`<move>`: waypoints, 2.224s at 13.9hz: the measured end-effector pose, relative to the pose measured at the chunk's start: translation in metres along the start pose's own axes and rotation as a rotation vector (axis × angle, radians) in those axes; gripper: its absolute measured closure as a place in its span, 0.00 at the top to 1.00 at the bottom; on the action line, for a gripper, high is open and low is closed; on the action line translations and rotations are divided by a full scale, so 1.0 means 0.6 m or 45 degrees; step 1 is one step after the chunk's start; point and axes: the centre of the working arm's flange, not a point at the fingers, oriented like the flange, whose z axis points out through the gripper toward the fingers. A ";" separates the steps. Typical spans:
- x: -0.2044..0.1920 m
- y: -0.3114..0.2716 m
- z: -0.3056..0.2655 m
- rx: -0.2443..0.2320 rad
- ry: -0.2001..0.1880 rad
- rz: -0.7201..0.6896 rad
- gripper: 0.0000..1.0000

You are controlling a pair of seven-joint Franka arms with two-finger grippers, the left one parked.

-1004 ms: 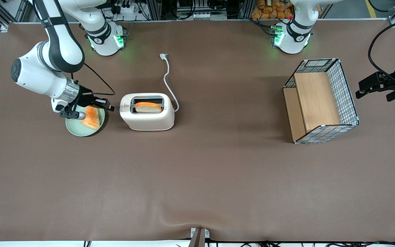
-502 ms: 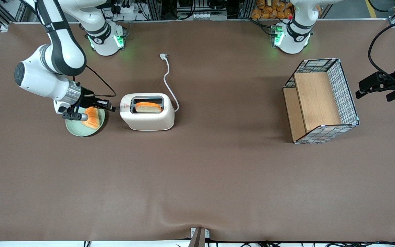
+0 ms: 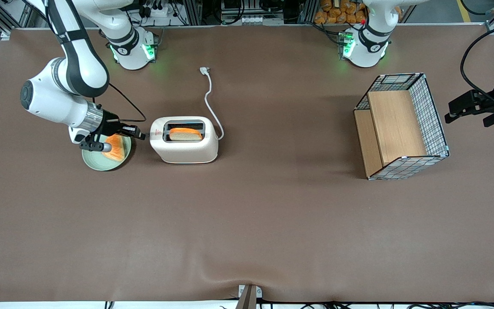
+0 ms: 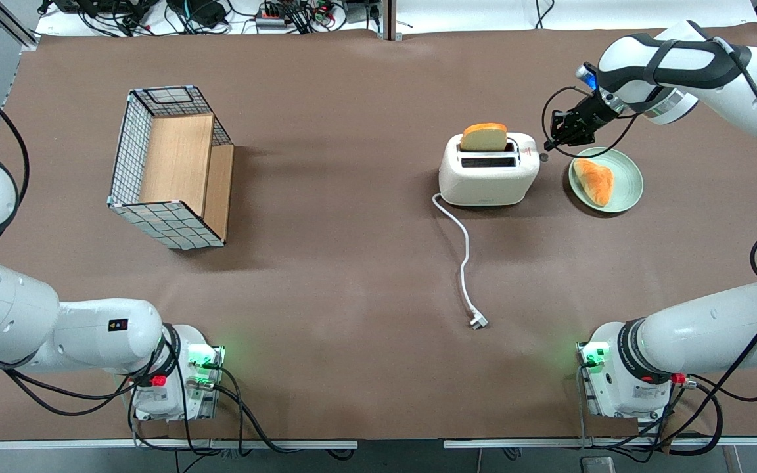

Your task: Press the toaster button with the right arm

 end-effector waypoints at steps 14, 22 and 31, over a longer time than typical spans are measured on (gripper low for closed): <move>0.002 0.031 0.041 0.091 -0.039 -0.037 0.01; 0.010 0.068 0.073 0.157 -0.061 -0.080 0.01; 0.018 0.110 0.106 0.279 -0.067 -0.093 0.01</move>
